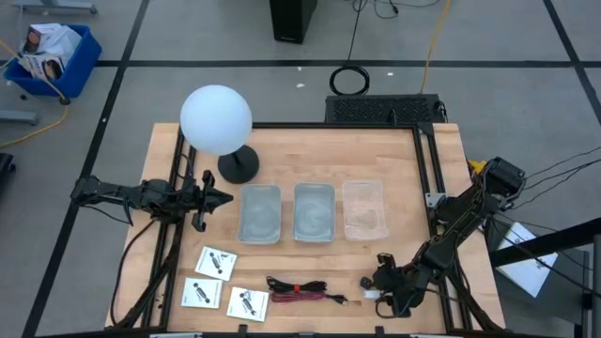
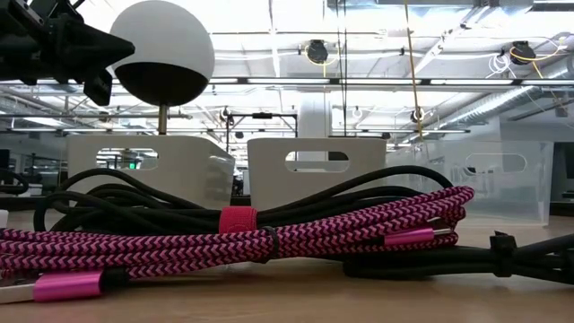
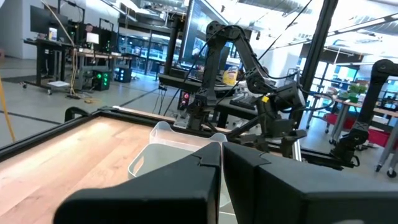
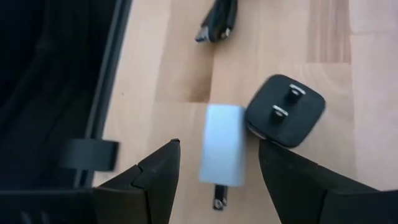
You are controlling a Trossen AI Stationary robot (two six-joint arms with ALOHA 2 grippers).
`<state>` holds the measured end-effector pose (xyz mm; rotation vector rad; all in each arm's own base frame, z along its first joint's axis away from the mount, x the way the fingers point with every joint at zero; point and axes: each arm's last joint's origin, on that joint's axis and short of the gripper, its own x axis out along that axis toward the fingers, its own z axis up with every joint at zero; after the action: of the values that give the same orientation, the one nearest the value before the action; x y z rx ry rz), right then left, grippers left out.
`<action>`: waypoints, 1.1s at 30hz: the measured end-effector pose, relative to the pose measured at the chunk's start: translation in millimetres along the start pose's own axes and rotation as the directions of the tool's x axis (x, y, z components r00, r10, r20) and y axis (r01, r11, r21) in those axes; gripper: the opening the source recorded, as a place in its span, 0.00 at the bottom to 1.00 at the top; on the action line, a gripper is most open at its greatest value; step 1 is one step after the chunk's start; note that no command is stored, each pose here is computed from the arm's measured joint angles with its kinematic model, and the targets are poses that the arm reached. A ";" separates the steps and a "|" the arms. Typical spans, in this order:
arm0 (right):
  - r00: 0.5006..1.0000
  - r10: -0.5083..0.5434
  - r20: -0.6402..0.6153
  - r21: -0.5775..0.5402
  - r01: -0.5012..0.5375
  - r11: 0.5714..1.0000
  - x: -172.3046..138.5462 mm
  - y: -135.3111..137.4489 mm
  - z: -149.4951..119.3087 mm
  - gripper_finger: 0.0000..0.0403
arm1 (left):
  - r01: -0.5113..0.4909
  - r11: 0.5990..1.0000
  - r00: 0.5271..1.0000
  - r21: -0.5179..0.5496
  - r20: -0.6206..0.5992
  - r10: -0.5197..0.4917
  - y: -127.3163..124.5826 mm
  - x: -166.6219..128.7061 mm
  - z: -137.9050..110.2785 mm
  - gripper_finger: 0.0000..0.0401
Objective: Pick and place items into bin
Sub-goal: Put the white charger adapter into the transparent bin
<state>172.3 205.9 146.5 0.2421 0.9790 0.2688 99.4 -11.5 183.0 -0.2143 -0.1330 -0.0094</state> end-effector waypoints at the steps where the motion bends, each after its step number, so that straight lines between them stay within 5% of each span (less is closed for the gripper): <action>1: 1.000 0.005 0.005 0.002 -0.005 1.000 0.0 0.5 0.5 0.52 | 0.000 1.000 1.000 0.000 0.000 0.000 0.0 0.0 0.0 0.05; 27: 0.995 -0.085 -0.045 -0.044 0.084 0.996 20.8 -5.8 -11.1 0.52 | 0.003 1.000 1.000 -0.004 -0.004 -0.003 -0.1 0.0 -0.4 0.05; 33: 0.994 -0.089 -0.057 -0.037 0.087 0.996 21.8 -6.3 -11.8 0.43 | 0.003 1.000 1.000 -0.005 -0.005 -0.003 -0.1 0.0 -0.4 0.05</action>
<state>174.7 208.1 121.2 0.1597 1.0397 0.2135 99.5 -11.7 182.6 -0.2187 -0.1285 -0.0136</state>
